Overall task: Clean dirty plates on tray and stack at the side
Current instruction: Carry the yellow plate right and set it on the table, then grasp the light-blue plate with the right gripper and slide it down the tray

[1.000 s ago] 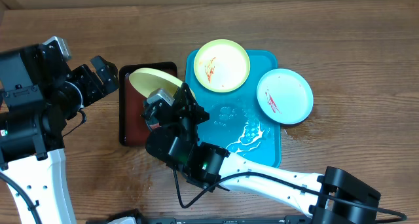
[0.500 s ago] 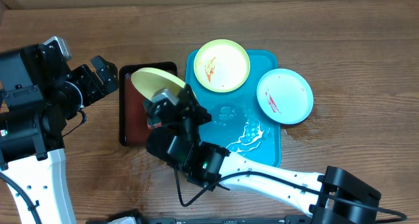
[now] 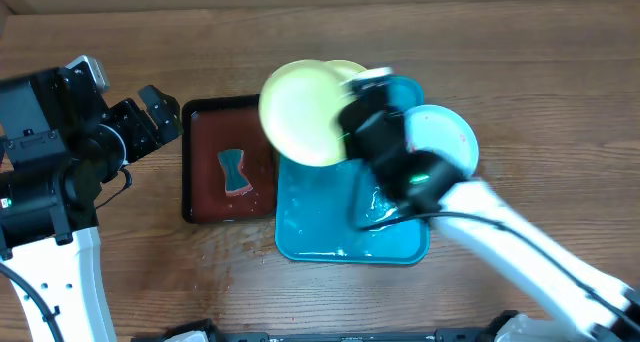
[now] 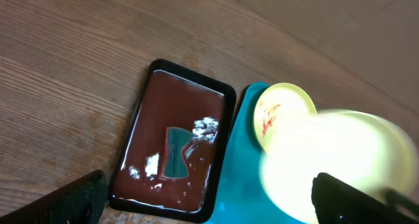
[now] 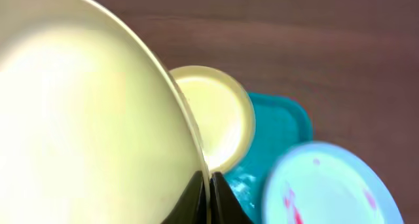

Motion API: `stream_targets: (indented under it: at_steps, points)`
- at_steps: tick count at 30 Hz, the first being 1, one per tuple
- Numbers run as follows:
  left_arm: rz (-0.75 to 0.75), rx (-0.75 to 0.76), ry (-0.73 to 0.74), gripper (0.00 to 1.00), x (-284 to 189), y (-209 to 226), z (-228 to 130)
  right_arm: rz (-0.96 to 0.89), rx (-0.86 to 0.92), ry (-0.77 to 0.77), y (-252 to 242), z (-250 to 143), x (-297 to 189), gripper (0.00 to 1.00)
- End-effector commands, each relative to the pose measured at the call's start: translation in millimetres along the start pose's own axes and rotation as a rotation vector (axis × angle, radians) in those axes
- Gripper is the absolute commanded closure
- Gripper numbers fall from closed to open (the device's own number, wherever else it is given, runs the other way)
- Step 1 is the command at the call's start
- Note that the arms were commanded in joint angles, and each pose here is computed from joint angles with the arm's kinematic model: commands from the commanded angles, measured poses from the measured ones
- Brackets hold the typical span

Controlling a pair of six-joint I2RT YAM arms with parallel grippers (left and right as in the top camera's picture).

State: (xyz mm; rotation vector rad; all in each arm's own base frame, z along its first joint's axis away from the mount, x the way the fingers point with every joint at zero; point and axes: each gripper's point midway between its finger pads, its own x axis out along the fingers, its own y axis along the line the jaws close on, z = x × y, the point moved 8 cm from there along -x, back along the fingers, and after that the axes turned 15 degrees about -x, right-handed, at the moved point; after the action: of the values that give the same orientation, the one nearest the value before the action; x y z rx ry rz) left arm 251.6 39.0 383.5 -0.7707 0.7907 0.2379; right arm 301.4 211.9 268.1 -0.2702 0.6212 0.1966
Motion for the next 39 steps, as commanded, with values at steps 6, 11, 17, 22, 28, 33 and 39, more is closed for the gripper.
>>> stream_targets:
  at_steps: [6,11,17,22,28,33,39]
  points:
    - [0.0,0.011,-0.018,0.0,-3,-1,4,-0.009,0.728,0.143,-214,-40,-55,0.96]
    - [0.0,0.011,-0.018,0.0,-3,-1,4,-0.267,1.049,0.35,-306,-124,-60,0.96]
    - [0.0,0.011,-0.018,0.0,-3,-1,4,-0.335,1.278,0.589,-348,-202,-41,0.96]
    - [0.0,0.011,-0.018,0.0,-3,-1,4,-0.282,1.277,0.723,-344,-230,-9,0.96]
    - [0.0,0.011,-0.018,0.0,-3,-1,4,-0.248,1.251,0.768,-330,-245,19,0.87]
    - [0.0,0.011,-0.018,0.0,-3,-1,4,-0.127,1.125,0.613,-327,-209,16,0.55]
    - [0.0,0.011,-0.018,0.0,-3,-1,4,0.174,0.717,0.448,-272,-141,18,0.47]
